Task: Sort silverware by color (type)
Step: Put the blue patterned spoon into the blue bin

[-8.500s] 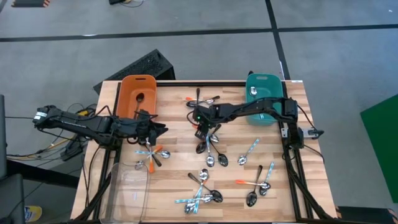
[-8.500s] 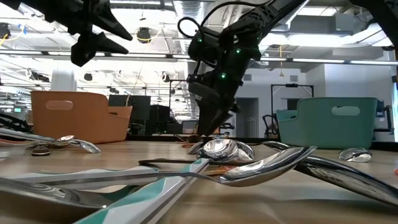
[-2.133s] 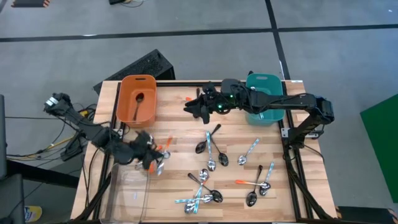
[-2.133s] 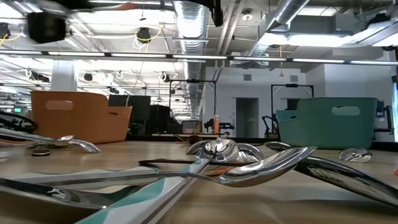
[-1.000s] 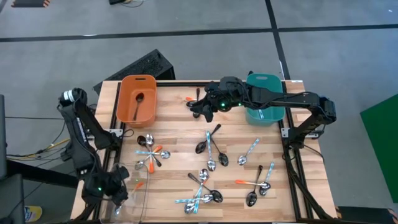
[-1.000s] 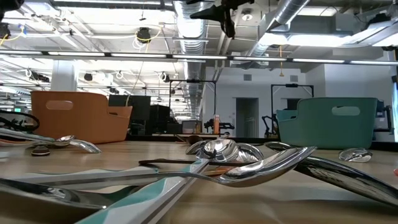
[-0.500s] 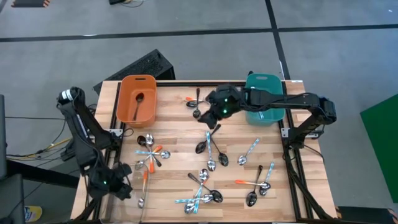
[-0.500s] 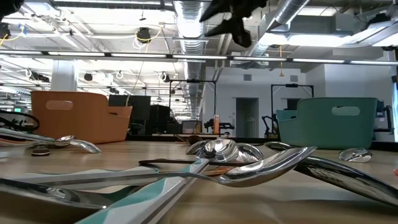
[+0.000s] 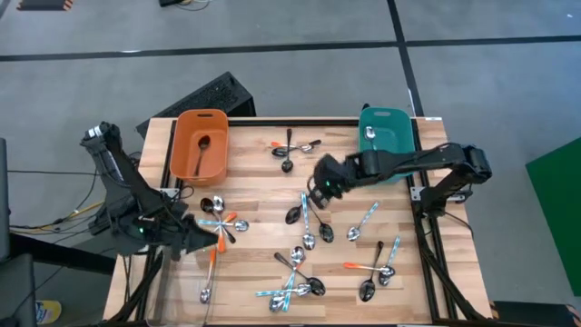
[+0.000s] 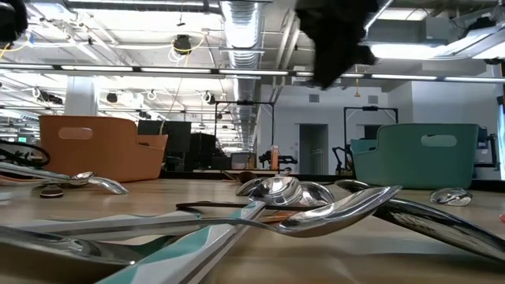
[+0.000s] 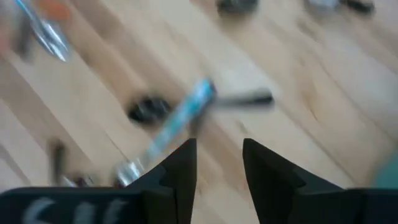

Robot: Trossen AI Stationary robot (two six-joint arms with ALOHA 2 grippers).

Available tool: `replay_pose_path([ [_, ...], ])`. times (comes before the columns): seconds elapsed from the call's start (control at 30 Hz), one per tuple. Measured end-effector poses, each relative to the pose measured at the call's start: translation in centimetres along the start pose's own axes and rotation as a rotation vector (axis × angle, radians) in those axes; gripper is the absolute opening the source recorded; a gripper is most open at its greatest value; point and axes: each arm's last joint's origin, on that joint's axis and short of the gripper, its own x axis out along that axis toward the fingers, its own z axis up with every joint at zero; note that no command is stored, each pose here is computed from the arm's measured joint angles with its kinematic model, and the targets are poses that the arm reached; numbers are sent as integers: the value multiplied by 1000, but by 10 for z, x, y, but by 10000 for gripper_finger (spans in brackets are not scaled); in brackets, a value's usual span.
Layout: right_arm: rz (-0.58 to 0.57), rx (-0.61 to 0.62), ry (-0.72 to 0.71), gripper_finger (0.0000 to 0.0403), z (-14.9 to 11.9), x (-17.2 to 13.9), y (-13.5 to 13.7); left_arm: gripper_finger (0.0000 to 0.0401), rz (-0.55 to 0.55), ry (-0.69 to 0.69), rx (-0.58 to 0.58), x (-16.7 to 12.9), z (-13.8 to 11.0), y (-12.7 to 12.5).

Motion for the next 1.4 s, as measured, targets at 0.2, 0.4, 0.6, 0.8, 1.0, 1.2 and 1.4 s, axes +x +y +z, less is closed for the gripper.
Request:
replay_pose_path([
  [0.2,-107,-67,246,125,-44,-1,-1,123,-69,-147,121,14,16,-15],
  [0.4,-54,-146,428,84,-80,5,8,123,-159,-279,150,12,44,-27],
  [0.6,-35,-813,397,57,-105,4,14,123,-53,-313,360,12,62,-14],
  [0.8,-93,-997,539,50,-98,-16,2,123,-31,-356,306,13,87,-2],
  [1.0,-75,-906,367,50,-57,-73,-23,123,140,-373,299,12,96,18],
  [1.2,-26,-693,250,50,-42,-92,-57,123,191,-259,255,18,91,30],
  [1.4,18,-737,258,48,-71,-71,-65,123,255,-191,281,30,81,36],
])
